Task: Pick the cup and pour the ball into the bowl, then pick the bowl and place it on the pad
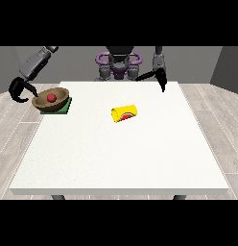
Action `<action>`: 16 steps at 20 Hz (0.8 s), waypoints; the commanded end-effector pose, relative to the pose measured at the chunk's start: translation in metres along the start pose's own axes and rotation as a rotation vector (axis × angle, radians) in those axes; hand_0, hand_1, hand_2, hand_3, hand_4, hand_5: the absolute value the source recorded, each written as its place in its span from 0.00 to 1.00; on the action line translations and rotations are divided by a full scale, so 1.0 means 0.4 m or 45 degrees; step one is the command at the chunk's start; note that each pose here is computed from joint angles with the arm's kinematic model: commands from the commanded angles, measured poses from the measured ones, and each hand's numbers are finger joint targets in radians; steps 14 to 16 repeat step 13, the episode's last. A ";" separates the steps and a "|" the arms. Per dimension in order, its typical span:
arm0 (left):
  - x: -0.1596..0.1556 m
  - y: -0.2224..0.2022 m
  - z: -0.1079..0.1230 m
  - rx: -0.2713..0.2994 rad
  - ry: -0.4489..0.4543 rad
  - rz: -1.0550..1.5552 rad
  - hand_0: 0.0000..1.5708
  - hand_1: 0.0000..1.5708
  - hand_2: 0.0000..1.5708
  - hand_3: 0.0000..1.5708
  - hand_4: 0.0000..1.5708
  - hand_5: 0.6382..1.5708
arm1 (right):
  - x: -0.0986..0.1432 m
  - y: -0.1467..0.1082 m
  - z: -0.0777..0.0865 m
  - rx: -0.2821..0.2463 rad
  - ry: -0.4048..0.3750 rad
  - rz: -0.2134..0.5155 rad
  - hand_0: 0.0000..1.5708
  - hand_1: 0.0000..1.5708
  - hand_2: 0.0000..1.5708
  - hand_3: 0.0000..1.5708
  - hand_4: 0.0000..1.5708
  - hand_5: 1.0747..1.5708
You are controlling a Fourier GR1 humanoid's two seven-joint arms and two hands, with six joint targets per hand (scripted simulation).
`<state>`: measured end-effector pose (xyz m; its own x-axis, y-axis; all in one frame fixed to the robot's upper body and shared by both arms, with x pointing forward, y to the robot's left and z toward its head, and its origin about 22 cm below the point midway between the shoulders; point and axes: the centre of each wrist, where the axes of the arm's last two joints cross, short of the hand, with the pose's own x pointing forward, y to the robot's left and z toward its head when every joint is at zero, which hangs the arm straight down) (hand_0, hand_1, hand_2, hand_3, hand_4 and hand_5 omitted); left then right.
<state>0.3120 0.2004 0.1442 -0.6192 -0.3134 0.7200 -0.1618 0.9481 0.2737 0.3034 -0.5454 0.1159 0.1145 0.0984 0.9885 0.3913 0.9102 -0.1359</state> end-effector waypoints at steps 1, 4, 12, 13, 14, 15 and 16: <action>0.028 0.002 0.014 0.026 -0.038 -0.005 0.00 0.00 0.00 0.00 0.00 0.99 | 0.060 -0.044 0.003 -0.047 -0.043 0.039 0.00 0.00 0.27 0.17 0.00 0.82; 0.043 0.037 0.017 -0.013 -0.001 0.008 0.00 0.00 0.00 0.00 0.00 0.99 | 0.025 -0.025 0.003 -0.060 -0.009 0.026 0.00 0.00 0.24 0.13 0.00 0.82; -0.002 -0.007 0.047 0.014 0.105 0.004 0.00 0.00 0.00 0.00 0.00 1.00 | 0.183 -0.107 0.014 0.070 -0.049 0.015 0.00 0.00 0.17 0.16 0.00 0.86; -0.037 -0.009 0.055 -0.037 0.158 0.012 0.00 0.00 0.00 0.00 0.00 1.00 | 0.233 -0.121 0.016 0.059 -0.031 -0.024 0.00 0.00 0.12 0.18 0.00 0.86; -0.037 -0.009 0.055 -0.037 0.158 0.012 0.00 0.00 0.00 0.00 0.00 1.00 | 0.233 -0.121 0.016 0.059 -0.031 -0.024 0.00 0.00 0.12 0.18 0.00 0.86; -0.037 -0.009 0.055 -0.037 0.158 0.012 0.00 0.00 0.00 0.00 0.00 1.00 | 0.233 -0.121 0.016 0.059 -0.031 -0.024 0.00 0.00 0.12 0.18 0.00 0.86; -0.037 -0.009 0.055 -0.037 0.158 0.012 0.00 0.00 0.00 0.00 0.00 1.00 | 0.233 -0.121 0.016 0.059 -0.031 -0.024 0.00 0.00 0.12 0.18 0.00 0.86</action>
